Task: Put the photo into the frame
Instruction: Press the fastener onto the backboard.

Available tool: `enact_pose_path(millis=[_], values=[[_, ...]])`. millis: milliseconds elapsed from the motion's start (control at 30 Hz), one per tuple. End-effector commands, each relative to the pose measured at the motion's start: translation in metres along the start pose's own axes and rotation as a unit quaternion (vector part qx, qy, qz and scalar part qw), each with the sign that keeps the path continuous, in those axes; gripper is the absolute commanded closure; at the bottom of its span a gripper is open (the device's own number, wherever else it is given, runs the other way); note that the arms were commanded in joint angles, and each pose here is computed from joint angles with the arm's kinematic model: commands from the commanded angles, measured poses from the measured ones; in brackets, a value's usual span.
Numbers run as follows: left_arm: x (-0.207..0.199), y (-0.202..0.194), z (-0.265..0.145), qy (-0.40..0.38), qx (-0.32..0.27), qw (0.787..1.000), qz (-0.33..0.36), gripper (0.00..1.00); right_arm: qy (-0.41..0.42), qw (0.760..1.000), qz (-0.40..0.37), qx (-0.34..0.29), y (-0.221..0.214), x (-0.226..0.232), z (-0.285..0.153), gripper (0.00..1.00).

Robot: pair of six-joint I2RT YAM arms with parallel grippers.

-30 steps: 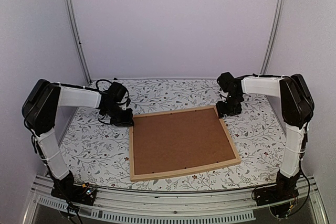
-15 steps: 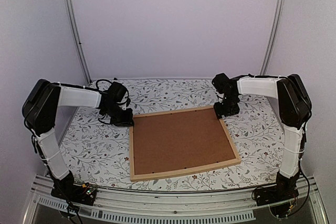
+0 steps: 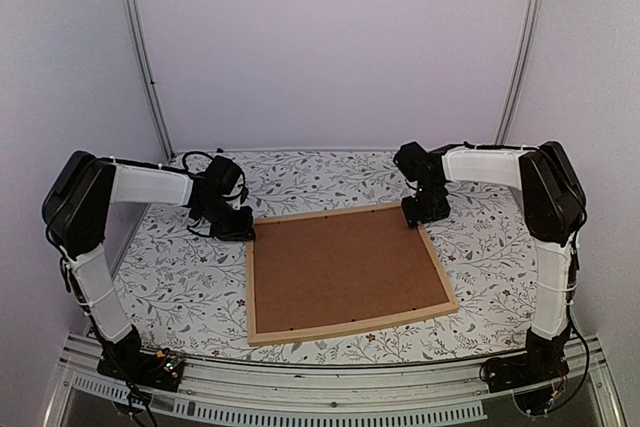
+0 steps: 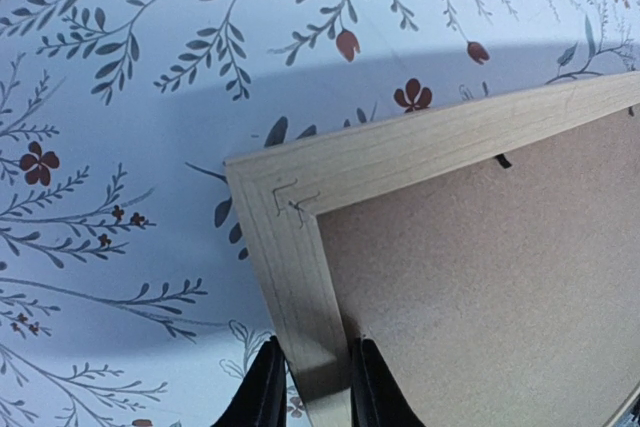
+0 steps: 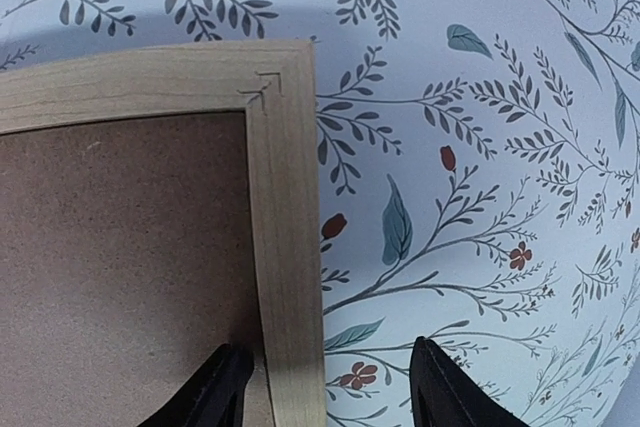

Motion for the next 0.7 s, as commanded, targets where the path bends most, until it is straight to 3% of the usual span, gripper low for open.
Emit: enact_pose_path(millis=[0, 267, 667], values=[[0.001, -0.006, 0.013, -0.006, 0.009, 1.0, 0.021, 0.82, 0.007, 1.0, -0.018, 0.019, -0.013, 0.019, 0.004, 0.42], [0.002, -0.006, 0.014, -0.006, 0.01, 1.0, 0.02, 0.82, 0.004, 0.999, -0.004, -0.035, 0.008, 0.007, -0.042, 0.41], [0.002, -0.007, 0.013, -0.004, 0.009, 1.0, 0.021, 0.82, -0.075, 0.997, -0.009, -0.017, 0.01, -0.021, -0.028, 0.4]])
Point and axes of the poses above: each gripper's point midway between its finger pads, its own z axis out along the fingers, its own x axis along the line the jaws close on, y = z × x, the point moved 4 cm from there along -z, back along the fingers, and after that the axes turned 10 degrees about z, right-handed, at the moved point
